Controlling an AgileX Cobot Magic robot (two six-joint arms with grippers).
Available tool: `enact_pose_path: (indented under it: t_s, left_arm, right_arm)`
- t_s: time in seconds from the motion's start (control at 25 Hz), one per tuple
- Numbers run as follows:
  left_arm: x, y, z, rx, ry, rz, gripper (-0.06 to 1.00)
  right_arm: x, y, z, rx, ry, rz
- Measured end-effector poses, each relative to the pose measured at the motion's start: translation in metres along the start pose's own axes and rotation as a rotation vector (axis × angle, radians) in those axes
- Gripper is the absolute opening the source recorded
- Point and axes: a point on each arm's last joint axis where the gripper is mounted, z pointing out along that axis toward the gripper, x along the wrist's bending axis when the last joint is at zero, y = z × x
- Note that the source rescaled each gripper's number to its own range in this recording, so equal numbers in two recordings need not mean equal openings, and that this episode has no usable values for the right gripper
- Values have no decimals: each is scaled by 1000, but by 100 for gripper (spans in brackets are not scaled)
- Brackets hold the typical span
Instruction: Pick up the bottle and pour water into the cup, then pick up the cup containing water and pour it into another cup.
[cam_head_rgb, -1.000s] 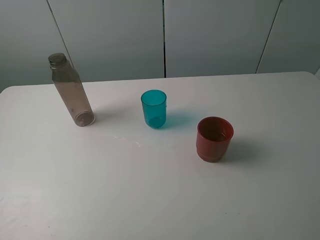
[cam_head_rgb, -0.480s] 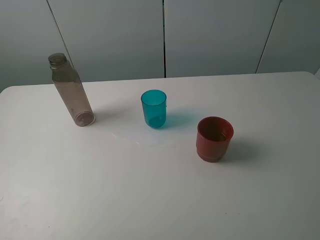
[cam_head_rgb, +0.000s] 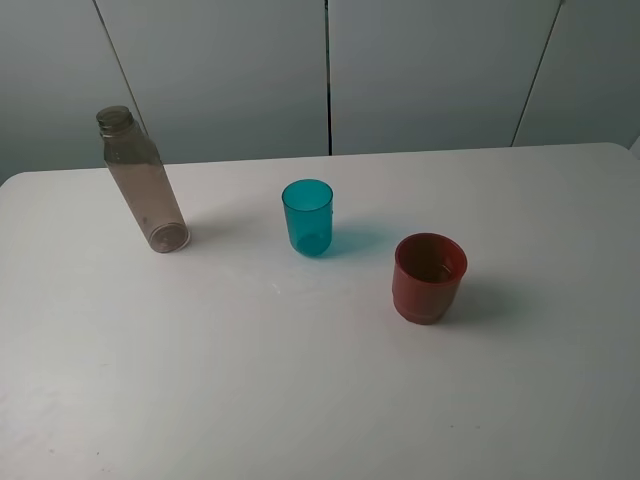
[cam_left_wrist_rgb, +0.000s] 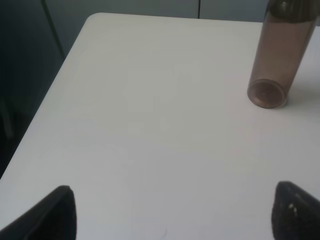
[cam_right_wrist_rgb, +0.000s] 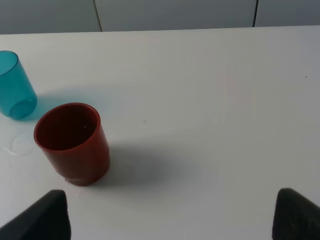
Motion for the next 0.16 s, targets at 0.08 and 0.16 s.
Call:
enact_pose_path:
  t_s: [0.08,0.16]
  left_arm:
    - [0,0,0,0,8,-4,99]
    - [0,0,0,-1,8,-4,99]
  right_arm:
    - [0,0,0,0,0,0]
    - [0,0,0,0,0,0]
